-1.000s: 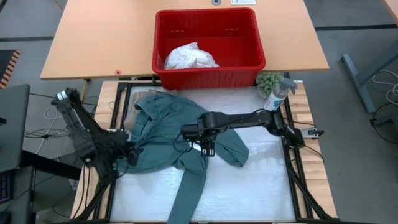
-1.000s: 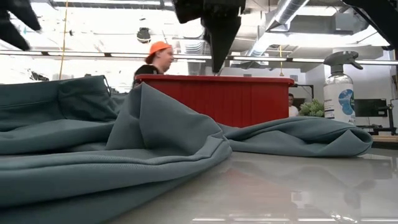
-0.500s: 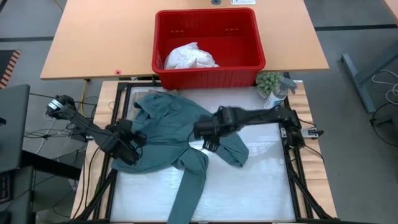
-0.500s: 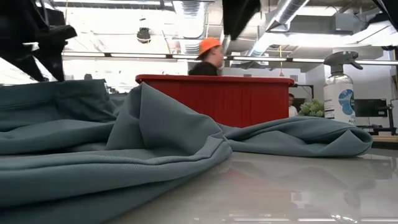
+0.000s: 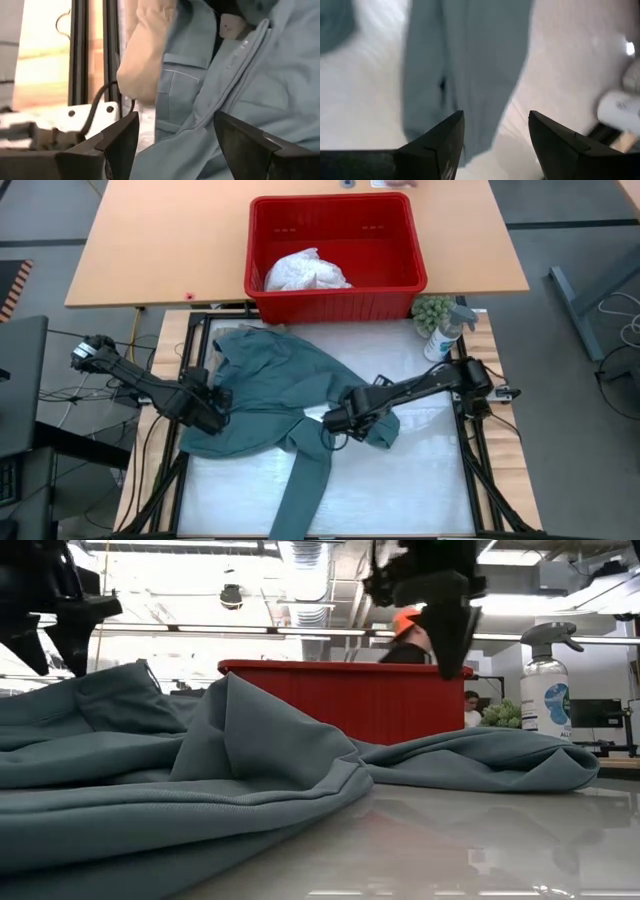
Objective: Fold Laundry from Bin
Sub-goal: Fold the blue pants in the red bin
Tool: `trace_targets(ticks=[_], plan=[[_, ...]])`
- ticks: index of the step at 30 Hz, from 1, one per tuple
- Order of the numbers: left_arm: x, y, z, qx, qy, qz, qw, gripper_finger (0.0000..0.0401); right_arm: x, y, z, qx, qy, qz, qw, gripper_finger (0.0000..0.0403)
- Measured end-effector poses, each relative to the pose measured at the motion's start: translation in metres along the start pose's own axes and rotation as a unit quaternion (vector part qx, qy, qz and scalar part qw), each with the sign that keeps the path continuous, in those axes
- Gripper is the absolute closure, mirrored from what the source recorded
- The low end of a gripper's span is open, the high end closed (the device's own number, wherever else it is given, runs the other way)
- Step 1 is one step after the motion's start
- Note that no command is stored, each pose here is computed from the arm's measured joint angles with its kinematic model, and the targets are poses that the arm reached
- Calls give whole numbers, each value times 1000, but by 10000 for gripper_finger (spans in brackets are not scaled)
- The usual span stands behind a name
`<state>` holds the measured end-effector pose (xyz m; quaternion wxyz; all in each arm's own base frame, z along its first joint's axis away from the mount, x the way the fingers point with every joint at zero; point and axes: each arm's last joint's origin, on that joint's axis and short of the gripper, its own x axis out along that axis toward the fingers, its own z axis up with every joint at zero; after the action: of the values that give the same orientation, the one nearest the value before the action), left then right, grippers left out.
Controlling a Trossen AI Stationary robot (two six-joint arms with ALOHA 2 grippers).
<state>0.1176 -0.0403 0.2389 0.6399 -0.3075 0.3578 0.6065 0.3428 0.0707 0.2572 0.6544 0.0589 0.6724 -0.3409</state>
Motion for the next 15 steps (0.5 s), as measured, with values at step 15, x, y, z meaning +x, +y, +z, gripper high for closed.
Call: trace_targets(ticks=[15], plan=[[-9, -43, -2, -103, -2, -198, 975, 155, 12, -1, -78, 32, -34, 68, 997, 159]])
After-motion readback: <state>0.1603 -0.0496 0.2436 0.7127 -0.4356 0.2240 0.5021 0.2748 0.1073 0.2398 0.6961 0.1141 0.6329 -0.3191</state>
